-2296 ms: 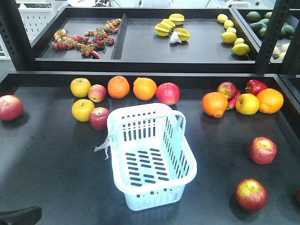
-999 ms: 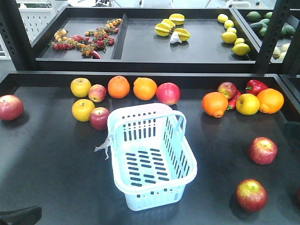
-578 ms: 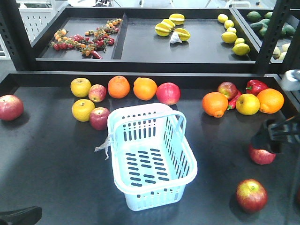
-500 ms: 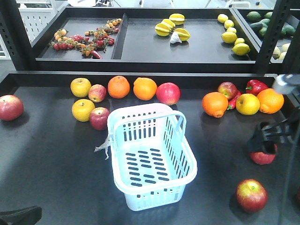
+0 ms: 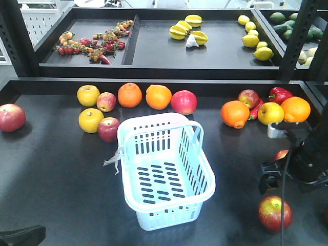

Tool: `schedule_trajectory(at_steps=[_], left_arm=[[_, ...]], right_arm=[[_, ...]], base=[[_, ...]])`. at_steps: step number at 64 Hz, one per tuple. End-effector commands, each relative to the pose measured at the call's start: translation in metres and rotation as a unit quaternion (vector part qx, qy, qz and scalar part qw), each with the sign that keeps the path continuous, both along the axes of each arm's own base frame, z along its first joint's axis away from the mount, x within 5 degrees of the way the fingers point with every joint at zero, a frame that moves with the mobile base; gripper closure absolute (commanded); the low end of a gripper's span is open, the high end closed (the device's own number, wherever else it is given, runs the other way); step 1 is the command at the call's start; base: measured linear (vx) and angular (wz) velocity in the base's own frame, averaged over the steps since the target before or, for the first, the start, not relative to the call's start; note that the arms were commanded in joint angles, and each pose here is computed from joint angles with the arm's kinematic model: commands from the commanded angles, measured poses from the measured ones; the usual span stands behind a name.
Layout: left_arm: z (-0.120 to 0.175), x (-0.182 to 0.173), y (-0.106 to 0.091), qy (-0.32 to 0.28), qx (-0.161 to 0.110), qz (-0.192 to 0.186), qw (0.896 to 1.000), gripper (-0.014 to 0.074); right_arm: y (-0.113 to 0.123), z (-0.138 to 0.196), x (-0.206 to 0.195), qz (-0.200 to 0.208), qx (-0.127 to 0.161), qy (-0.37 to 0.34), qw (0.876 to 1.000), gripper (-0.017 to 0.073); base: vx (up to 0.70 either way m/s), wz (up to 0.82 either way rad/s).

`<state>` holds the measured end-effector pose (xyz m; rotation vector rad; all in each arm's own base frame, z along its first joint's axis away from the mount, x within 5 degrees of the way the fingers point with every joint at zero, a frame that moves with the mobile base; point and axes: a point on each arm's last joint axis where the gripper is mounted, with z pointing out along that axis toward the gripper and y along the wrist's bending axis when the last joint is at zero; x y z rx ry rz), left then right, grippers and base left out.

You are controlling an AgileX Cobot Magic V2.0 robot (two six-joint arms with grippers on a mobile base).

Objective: Pick three apples into basket with both arms
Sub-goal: 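Reach the right gripper down to a red apple nearest the robot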

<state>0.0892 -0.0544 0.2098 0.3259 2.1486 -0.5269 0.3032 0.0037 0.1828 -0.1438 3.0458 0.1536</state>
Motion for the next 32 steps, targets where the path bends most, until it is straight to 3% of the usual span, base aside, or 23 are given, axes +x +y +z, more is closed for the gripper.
schedule_trajectory(at_steps=[1,32], left_arm=[[0.012,0.005,0.000,-0.029,-0.023,0.017,0.999,0.0601],[0.012,0.005,0.000,-0.029,-0.023,0.017,0.999,0.0601]], right_arm=[[-0.002,0.002,0.009,-0.006,-0.012,-0.021,1.000,-0.0097],[-0.003,-0.053,0.019,-0.018,-0.011,0.046,0.999,-0.0086]], base=[[0.00,0.00],[0.00,0.00]])
